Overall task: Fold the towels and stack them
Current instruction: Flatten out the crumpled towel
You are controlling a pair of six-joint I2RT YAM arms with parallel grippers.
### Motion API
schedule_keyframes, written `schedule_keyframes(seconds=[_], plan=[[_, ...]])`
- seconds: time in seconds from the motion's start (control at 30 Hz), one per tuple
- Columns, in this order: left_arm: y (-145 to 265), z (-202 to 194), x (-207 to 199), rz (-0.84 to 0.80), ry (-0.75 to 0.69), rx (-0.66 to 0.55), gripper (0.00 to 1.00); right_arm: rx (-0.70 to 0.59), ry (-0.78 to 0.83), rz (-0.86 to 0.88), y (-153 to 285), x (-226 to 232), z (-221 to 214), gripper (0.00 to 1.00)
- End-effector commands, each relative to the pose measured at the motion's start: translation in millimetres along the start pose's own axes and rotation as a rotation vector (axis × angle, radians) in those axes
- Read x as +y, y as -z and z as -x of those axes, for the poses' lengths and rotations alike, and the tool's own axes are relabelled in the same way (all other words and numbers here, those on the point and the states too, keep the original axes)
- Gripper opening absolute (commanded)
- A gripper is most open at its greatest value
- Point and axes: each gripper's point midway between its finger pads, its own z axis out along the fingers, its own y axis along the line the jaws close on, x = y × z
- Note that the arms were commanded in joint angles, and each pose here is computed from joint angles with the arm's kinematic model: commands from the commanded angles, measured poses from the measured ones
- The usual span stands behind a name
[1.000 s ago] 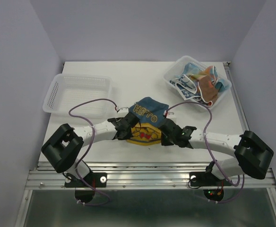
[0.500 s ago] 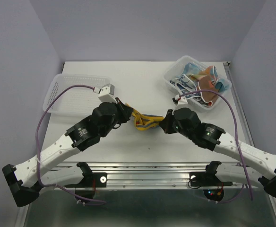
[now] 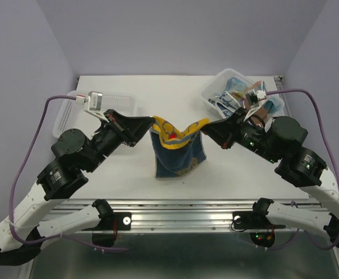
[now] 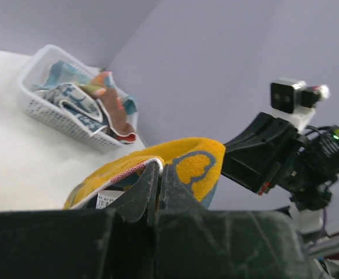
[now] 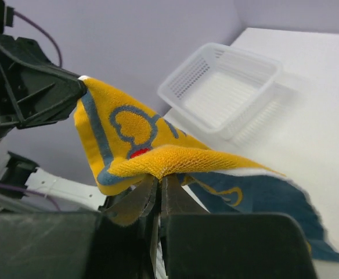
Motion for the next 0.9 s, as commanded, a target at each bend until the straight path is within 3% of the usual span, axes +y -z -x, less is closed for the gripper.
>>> schedule_keyframes(seconds=[0.0,0.23,0.47,0.7,0.87], plan=[[26.1,20.4,-67.6,-0.295,0.003,0.014,0.00,-0.013,0.031,0.245,26.1,55.1,26.9,0.01],[52.8,35.7,-117.8,-0.508,0.024,0.048,0.00,-0.018,0.002,0.420,50.0,97.2,49.1,0.01],[56.0,36.3,-109.8,-0.483,0.044,0.027,0.00,-0.082,-0.006,0.397,58.8,95.6,63.4,0.01],[21.8,27.8,-60.8,-0.266,0.041,-0.048,0.00,-0.106,-0.002,0.155,21.8,43.0,46.9,0.01],[-31.5,14.9,37.4,0.187,0.042,-0.169,0.00,-0.187,0.042,-0.251,-15.1,-40.9,42.0,0.01]])
